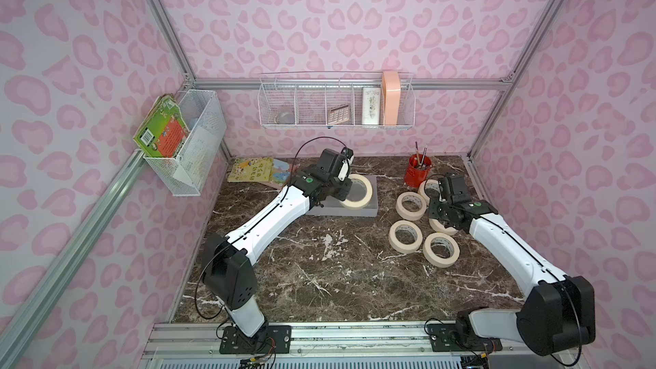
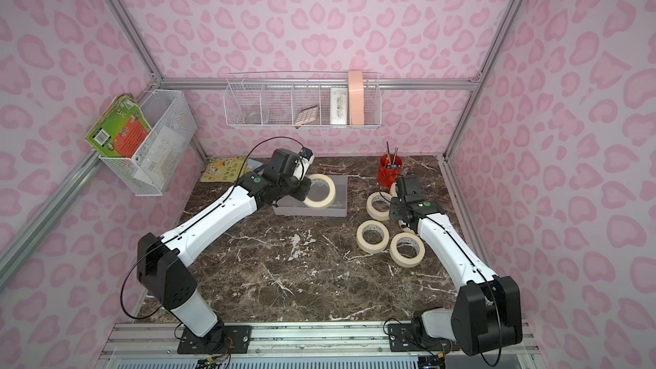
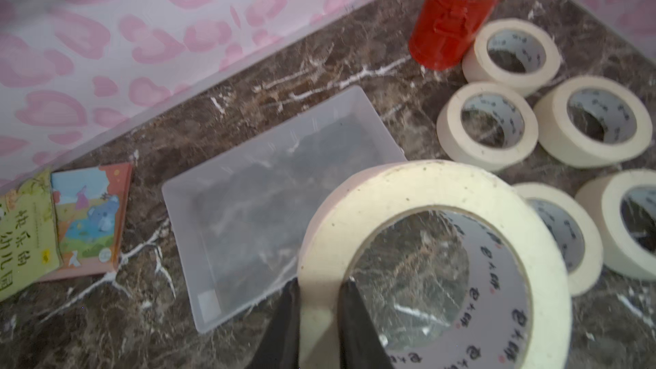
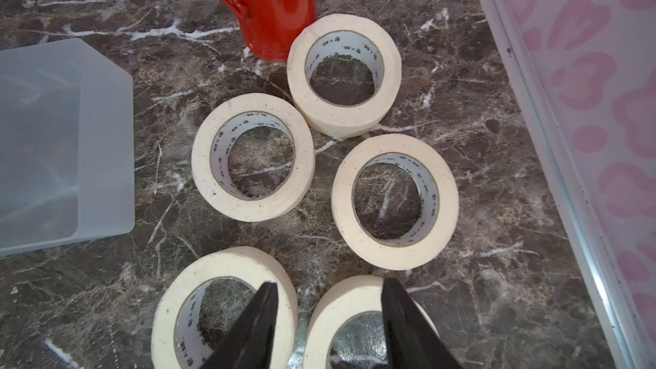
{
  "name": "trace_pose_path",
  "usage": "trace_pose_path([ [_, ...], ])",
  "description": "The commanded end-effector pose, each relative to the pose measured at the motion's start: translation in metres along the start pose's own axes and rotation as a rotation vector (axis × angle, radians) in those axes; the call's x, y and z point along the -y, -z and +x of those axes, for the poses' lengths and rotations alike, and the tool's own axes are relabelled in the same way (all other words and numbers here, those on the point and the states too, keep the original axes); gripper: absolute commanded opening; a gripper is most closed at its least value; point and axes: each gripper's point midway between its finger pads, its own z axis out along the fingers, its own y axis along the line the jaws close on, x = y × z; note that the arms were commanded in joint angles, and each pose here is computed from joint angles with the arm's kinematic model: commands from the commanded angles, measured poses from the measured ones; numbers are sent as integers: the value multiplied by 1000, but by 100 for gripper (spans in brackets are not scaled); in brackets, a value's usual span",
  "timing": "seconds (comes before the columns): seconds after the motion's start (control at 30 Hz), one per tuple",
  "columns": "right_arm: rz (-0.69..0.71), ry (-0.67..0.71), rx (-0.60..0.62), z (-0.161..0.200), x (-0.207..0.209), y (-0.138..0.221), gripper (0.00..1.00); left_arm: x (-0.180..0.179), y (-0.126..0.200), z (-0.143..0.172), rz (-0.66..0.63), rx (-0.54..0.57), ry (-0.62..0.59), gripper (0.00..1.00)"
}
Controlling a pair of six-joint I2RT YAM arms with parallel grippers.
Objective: Take out the art tape in the storage box
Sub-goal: Pick up the art tape from the storage box, then place the art tape at the center of the board.
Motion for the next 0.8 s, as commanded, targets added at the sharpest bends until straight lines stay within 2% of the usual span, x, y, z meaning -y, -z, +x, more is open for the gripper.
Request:
trace_pose_path([
  [0.0, -3, 7, 20, -3, 3, -1, 50, 25, 4, 43, 32, -90, 21, 0],
  [0.13, 7, -8, 24, 1, 11, -4, 50, 66, -6, 85, 131, -200, 42, 0],
  [0.27, 15, -20, 33, 3, 17, -5, 50, 92, -39, 106, 156, -257, 22, 0],
  [0.4, 21, -25, 41, 3, 20, -4, 50, 111, -76, 113, 218, -272, 52, 0],
  [0.5, 27, -30, 44, 4, 24, -4, 51, 115, -99, 114, 210, -268, 57, 0],
  [0.77, 26, -29, 50, 7, 29, -8, 53, 108, -121, 108, 144, -247, 33, 1],
])
